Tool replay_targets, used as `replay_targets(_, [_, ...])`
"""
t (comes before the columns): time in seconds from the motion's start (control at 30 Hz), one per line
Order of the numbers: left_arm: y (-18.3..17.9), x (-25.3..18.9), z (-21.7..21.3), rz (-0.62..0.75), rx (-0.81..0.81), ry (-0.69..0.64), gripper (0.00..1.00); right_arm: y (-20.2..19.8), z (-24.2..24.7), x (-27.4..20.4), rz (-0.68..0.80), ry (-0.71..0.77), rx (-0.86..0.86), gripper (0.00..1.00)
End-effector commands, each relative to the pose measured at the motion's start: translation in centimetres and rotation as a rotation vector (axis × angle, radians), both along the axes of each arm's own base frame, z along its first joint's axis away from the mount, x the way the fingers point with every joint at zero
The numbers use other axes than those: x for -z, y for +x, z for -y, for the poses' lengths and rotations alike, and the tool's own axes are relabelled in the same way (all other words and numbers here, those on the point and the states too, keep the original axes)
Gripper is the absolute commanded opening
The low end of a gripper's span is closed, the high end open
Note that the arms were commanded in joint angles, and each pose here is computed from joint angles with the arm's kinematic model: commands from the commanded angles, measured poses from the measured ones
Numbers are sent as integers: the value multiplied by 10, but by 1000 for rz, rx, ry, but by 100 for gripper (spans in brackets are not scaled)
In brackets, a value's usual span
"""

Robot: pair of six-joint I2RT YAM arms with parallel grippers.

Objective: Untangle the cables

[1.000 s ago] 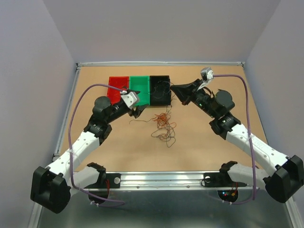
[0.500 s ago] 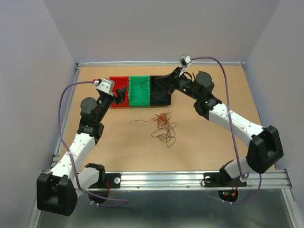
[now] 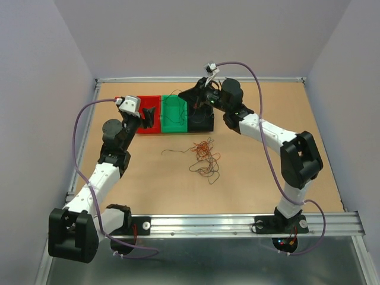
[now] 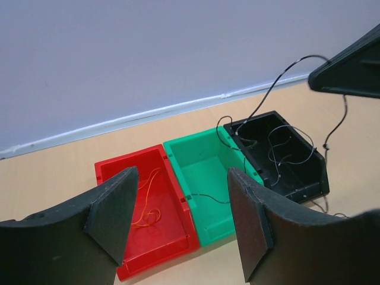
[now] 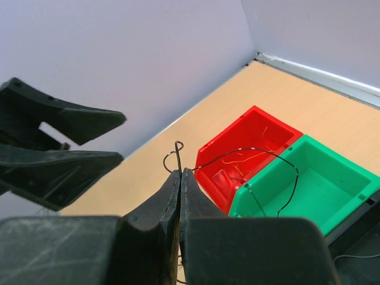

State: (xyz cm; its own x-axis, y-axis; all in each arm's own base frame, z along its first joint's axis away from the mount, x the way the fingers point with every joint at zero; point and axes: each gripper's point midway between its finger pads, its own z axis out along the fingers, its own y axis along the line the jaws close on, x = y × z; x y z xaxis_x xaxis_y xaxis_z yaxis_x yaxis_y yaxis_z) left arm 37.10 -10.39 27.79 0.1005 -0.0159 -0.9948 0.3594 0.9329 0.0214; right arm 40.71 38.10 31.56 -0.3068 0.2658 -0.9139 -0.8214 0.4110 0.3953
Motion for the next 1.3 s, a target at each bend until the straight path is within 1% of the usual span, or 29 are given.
replay_targets(0.0, [0,-34,-7,99,-31,-32,72,22,-5,-22,63,45,41,1])
replay_targets(0.17, [4,-29,-4,83,-23,-26,72,41,-5,6,-8,2,106,1])
replay_targets(0.2, [5,-28,-5,81,-26,-23,72,47,-1,14,-27,-11,146,1])
replay_targets(0.27, [7,-25,-5,75,-28,-17,72,51,4,26,-64,-45,191,1])
replay_targets(0.3, [7,-26,-5,77,-27,-18,72,53,7,40,-106,-90,206,1])
replay_targets(0.43, [10,-22,-3,66,-20,-11,72,58,11,63,-180,-173,236,1])
replay_targets(0.6, [18,-15,-3,44,-30,-1,72,73,6,89,-222,-223,258,1])
replay_targets(0.7, [23,-11,-4,32,-36,6,72,79,-4,82,-212,-203,229,0])
replay_targets(0.73, [25,-8,-4,25,-38,9,72,80,-9,91,-230,-204,217,0])
replay_targets(0.8, [28,-7,-4,20,-41,13,72,84,-17,82,-222,-179,192,1])
replay_targets(0.83, [31,-2,-3,7,-43,17,72,87,-21,92,-250,-176,185,1])
replay_targets(0.87, [33,-2,-4,2,-46,21,72,90,-23,83,-242,-156,179,0])
replay_targets(1.0, [41,9,-3,-29,-51,33,72,83,-38,78,-286,-113,124,1])
replay_targets(1.13, [45,12,-3,-42,-55,37,72,75,-45,75,-300,-105,182,1])
replay_targets(1.27, [46,14,-3,-47,-55,41,72,61,-51,67,-307,-92,168,1])
